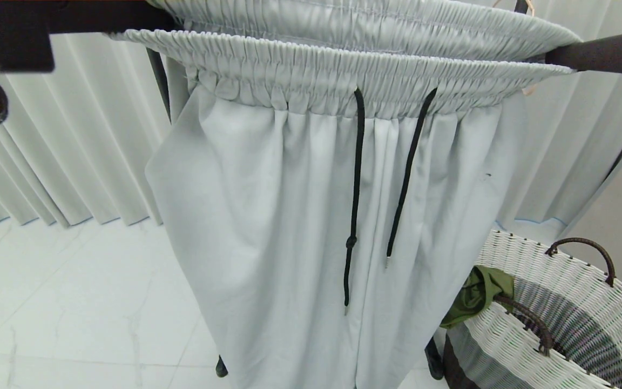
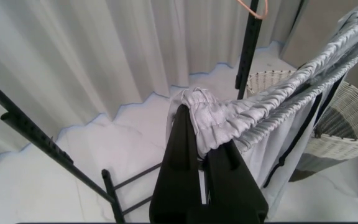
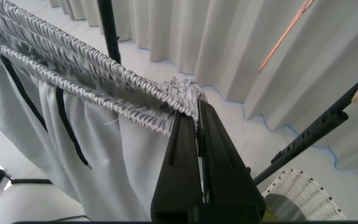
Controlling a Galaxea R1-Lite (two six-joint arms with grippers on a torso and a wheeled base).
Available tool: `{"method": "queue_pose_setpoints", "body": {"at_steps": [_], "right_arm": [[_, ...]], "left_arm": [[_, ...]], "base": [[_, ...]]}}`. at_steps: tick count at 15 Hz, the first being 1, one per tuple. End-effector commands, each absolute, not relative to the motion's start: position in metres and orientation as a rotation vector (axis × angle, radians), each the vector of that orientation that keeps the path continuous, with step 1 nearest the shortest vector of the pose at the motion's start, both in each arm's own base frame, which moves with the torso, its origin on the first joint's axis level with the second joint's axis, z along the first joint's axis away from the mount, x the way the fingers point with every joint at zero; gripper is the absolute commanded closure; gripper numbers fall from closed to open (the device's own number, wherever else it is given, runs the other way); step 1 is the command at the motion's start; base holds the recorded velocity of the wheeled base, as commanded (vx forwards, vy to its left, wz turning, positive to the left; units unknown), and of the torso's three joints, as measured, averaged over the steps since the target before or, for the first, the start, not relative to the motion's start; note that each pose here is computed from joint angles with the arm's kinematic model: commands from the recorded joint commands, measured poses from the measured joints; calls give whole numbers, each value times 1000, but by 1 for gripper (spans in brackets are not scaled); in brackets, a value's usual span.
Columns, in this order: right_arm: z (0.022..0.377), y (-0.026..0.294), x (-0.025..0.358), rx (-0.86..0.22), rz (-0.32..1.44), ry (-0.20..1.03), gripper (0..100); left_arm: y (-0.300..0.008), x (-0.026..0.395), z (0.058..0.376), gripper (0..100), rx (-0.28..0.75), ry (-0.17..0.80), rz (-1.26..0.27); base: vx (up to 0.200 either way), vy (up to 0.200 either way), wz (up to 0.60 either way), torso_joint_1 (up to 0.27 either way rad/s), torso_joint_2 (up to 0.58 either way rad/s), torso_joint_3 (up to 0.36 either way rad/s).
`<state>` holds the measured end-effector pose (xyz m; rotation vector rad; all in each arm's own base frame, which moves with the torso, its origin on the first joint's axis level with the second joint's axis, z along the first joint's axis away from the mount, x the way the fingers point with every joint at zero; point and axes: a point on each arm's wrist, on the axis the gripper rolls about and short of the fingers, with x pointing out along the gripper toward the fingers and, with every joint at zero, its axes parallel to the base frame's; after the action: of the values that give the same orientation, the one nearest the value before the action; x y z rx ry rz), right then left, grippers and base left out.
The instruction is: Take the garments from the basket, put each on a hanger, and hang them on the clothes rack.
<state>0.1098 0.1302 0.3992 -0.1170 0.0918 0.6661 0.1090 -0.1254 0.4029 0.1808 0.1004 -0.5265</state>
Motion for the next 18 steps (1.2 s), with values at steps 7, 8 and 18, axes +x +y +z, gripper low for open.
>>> {"method": "queue_pose_setpoints", "body": {"at_steps": [7, 8, 18], "right_arm": [[392, 121, 103, -124, 669, 100, 0], [392, 117, 99, -119, 674, 94, 0], [345, 83, 137, -250, 108, 298, 0]], "left_arm": [[-117, 118, 403, 100, 177, 108, -451], [-113, 123, 402, 100, 177, 112, -412], [-86, 123, 394, 100, 286, 118, -291]], "base": [[0, 0, 0, 0, 0, 0], [0, 0, 0, 0, 0, 0], [0, 0, 0, 0, 0, 0]]}}
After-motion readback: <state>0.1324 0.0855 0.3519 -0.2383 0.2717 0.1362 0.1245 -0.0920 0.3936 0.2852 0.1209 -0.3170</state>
